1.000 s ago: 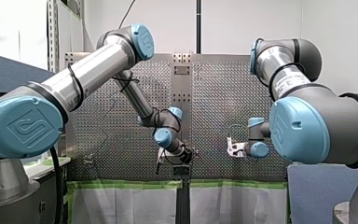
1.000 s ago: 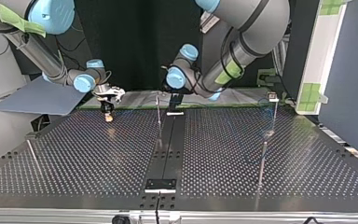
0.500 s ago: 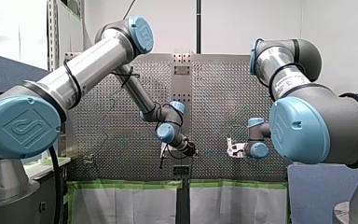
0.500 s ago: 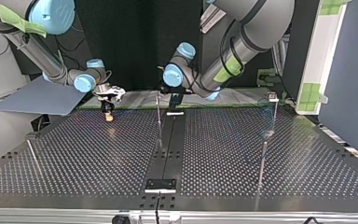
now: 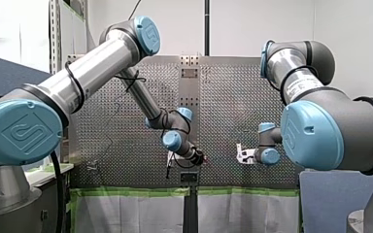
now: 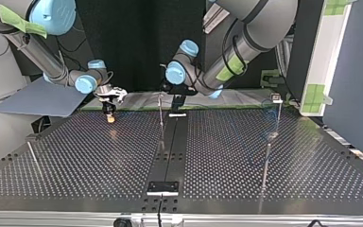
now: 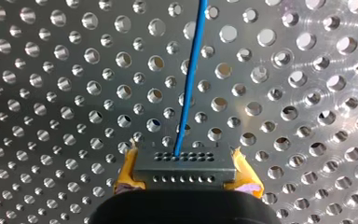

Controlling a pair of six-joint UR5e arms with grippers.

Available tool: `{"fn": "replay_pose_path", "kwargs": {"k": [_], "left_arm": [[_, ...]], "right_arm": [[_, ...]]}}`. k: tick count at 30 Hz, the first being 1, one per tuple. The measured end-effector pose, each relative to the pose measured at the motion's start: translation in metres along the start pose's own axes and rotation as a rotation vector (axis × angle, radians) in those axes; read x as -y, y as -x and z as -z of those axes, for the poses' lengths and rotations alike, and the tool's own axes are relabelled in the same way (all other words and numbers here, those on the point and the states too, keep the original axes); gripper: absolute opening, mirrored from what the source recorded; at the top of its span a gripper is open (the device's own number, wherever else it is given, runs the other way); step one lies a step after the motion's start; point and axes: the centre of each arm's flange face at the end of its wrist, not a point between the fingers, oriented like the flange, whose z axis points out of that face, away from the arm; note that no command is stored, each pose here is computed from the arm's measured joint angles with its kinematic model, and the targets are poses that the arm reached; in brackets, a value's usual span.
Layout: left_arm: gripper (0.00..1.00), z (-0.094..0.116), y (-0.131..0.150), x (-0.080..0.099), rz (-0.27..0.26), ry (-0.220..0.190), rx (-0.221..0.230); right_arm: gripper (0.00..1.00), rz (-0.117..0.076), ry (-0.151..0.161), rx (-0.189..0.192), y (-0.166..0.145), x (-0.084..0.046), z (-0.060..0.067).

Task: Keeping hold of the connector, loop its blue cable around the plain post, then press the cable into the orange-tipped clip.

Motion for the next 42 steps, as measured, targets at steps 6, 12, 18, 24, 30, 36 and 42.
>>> {"fn": "replay_pose_path", "kwargs": {"k": [6,12,18,24,30,36,42], "left_arm": [[1.00,0.002,-0.001,0.003,-0.007,0.000,-0.003],[1.00,0.017,0.007,0.007,-0.033,0.014,0.018],[1.00,0.035,0.018,0.009,-0.017,0.048,0.062],[1.00,0.055,0.030,0.009,-0.009,0.091,0.124],[1.00,0.075,0.044,0.005,-0.009,0.141,0.192],[1.00,0.099,0.056,0.000,-0.004,0.197,0.256],[1.00,0.128,0.059,0.001,-0.005,0.247,0.275]], "right_arm": [[0.00,-0.001,0.000,0.002,0.001,0.000,0.000],[0.00,-0.002,-0.001,0.005,0.002,0.000,0.000],[0.00,-0.004,-0.001,0.008,0.003,0.001,0.001],[0.00,-0.010,-0.004,0.009,0.003,0.001,0.001],[0.00,-0.023,-0.007,0.009,0.004,0.003,0.001],[0.00,-0.030,-0.012,0.009,0.004,0.005,0.001],[0.00,-0.052,-0.017,0.010,0.004,0.009,0.001]]}}
